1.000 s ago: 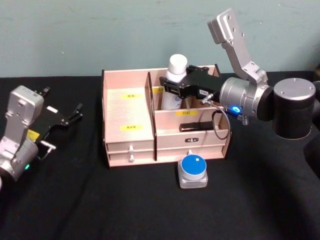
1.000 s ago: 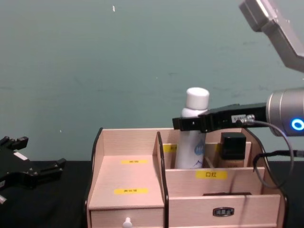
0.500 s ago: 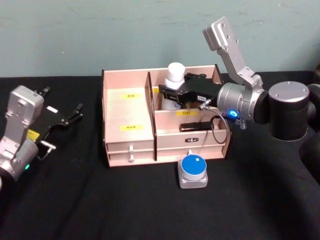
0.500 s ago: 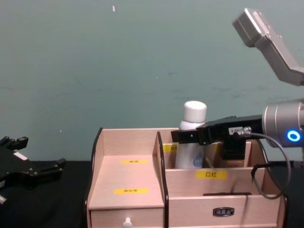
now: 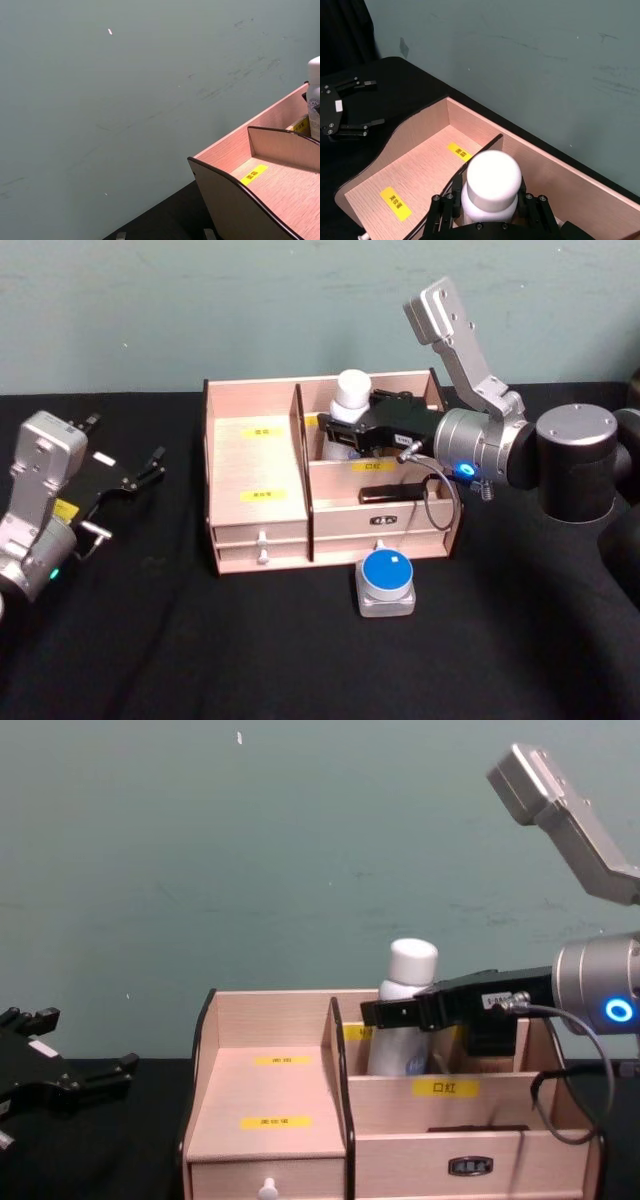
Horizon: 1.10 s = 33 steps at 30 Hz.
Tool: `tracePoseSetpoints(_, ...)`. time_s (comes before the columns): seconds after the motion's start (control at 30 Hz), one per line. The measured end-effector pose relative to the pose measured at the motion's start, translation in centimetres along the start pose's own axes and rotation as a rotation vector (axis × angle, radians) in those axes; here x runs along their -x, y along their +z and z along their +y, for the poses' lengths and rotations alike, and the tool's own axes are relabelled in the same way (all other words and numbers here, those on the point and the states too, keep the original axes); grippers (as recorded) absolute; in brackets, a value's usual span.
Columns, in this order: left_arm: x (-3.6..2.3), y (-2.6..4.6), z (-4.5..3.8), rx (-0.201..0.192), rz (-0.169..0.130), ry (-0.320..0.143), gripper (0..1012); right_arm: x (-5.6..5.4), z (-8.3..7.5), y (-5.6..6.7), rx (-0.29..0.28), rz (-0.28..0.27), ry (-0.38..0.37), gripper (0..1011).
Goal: Pick up the facial cleanser and watermelon frost from the table and place them into the tiered storage box.
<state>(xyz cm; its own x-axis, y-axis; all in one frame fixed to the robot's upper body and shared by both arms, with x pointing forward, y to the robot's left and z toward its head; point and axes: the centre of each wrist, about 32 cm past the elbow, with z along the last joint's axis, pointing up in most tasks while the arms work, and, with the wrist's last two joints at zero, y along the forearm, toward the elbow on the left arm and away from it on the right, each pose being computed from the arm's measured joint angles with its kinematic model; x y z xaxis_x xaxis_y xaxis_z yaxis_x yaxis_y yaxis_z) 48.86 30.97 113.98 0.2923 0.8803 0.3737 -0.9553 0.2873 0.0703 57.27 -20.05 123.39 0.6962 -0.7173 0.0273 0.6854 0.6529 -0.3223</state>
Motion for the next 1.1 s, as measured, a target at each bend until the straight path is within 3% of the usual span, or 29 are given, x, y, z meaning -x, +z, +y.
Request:
tracePoseSetpoints(0.13,0.00,0.00,0.00,0.000,0.000,0.000,1001,0.0,0.0,0.0,0.000,0.000,0.000,686)
tracePoseSetpoints(0.33,0.00,0.00,0.00,0.000,0.000,0.000,1001,0.0,0.0,0.0,0.000,0.000,0.000,912)
tracePoseSetpoints(0.47,0.00,0.00,0.00,0.000,0.000,0.000,1001,0.0,-0.3,0.2,-0.017,-0.004,-0.002,1002)
tracePoseSetpoints(0.63,0.00,0.00,0.00,0.000,0.000,0.000,1001,0.2,-1.2,1.0,-0.050,-0.019,-0.008,1003)
tracePoseSetpoints(0.73,0.00,0.00,0.00,0.000,0.000,0.000,1001,0.5,-2.2,1.6,-0.069,-0.020,-0.010,1002)
tracePoseSetpoints(0.87,0.00,0.00,0.00,0.000,0.000,0.000,1001,1.3,-4.0,1.9,-0.084,0.017,-0.013,1003)
tracePoseSetpoints(1.0,0.00,0.00,0.00,0.000,0.000,0.000,1001,2.5,-6.1,1.7,-0.078,0.060,-0.011,1002)
tracePoseSetpoints(1.1,0.00,0.00,0.00,0.000,0.000,0.000,1001,4.3,-8.4,1.2,-0.064,0.087,-0.007,1002)
